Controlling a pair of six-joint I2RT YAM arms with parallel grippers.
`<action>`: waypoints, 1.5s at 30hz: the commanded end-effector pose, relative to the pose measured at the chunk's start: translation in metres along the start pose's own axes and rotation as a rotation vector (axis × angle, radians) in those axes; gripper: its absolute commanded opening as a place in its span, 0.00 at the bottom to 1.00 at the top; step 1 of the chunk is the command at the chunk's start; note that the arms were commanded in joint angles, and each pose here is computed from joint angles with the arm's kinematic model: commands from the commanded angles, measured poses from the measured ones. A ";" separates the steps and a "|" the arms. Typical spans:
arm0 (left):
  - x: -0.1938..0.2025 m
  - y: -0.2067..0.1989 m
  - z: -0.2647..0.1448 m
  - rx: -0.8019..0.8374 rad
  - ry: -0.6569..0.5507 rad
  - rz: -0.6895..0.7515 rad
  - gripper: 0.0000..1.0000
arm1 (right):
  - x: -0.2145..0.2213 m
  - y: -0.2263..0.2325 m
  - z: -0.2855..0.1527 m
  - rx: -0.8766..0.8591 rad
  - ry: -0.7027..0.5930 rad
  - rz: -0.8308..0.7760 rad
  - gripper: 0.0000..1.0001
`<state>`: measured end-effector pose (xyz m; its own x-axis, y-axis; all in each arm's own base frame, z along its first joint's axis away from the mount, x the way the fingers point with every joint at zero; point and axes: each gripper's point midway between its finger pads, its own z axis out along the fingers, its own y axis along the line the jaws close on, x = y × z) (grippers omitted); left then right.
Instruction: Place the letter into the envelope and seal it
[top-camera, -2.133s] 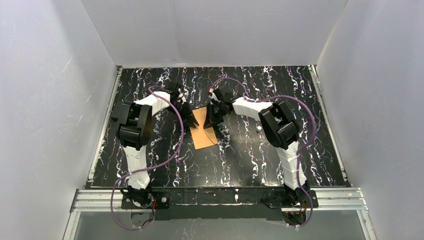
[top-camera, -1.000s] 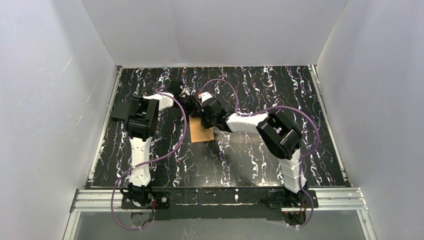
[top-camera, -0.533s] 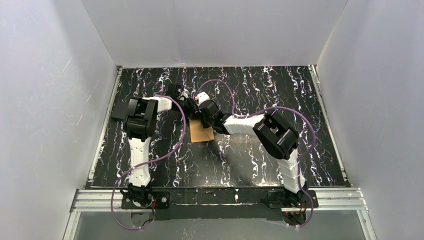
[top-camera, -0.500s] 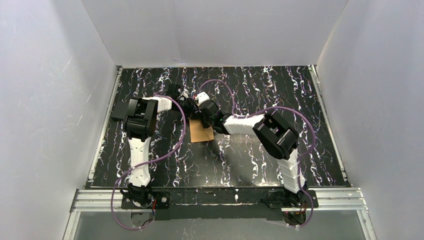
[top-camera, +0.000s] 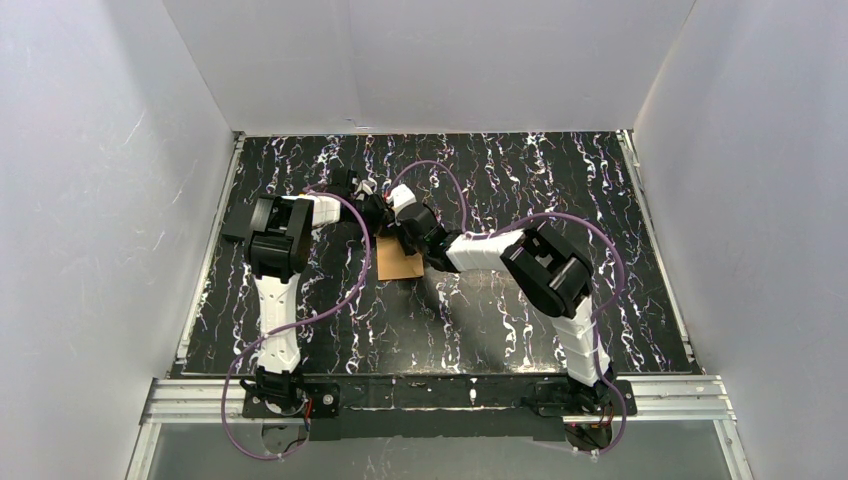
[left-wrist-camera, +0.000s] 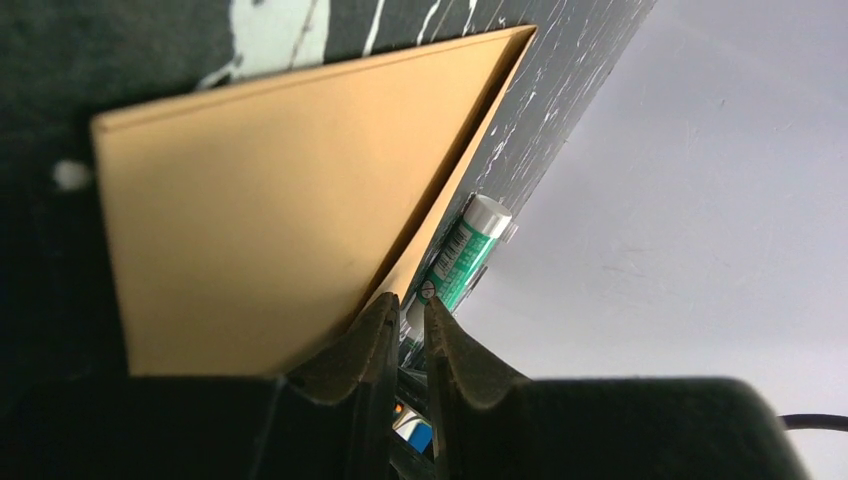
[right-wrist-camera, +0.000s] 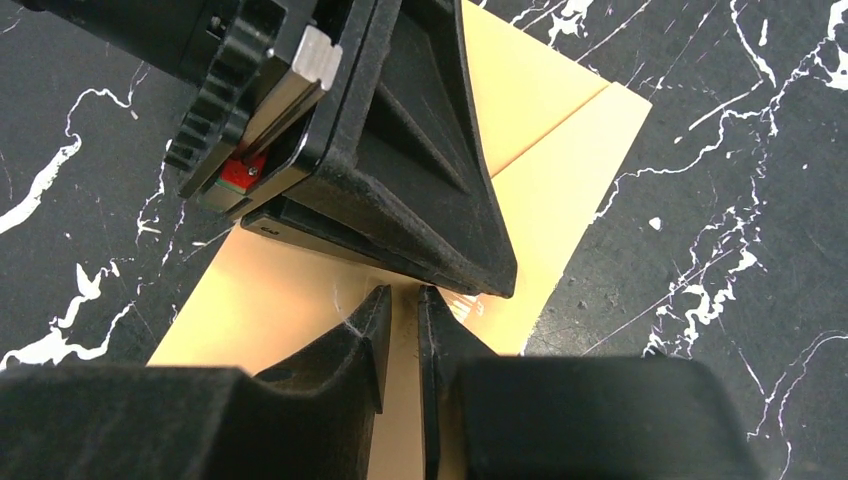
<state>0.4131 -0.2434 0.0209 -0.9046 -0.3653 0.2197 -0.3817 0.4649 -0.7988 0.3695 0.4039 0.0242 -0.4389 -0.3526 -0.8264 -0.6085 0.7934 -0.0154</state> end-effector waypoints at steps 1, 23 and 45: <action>0.025 0.054 -0.001 -0.167 0.074 -0.325 0.15 | 0.138 -0.013 -0.022 -0.003 0.403 -0.129 0.23; 0.014 0.059 -0.002 -0.223 0.047 -0.278 0.16 | 0.125 0.000 -0.086 -0.102 0.456 -0.122 0.26; 0.031 0.095 -0.016 -0.429 0.037 -0.134 0.14 | 0.070 0.012 -0.031 -0.022 0.369 -0.015 0.21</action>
<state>0.3993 -0.2273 0.0170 -0.8958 -0.3668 0.2512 -0.4288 0.5642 -0.7055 0.3206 0.3868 0.0273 -0.5867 -0.4581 -0.6678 -0.6349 0.7721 0.0281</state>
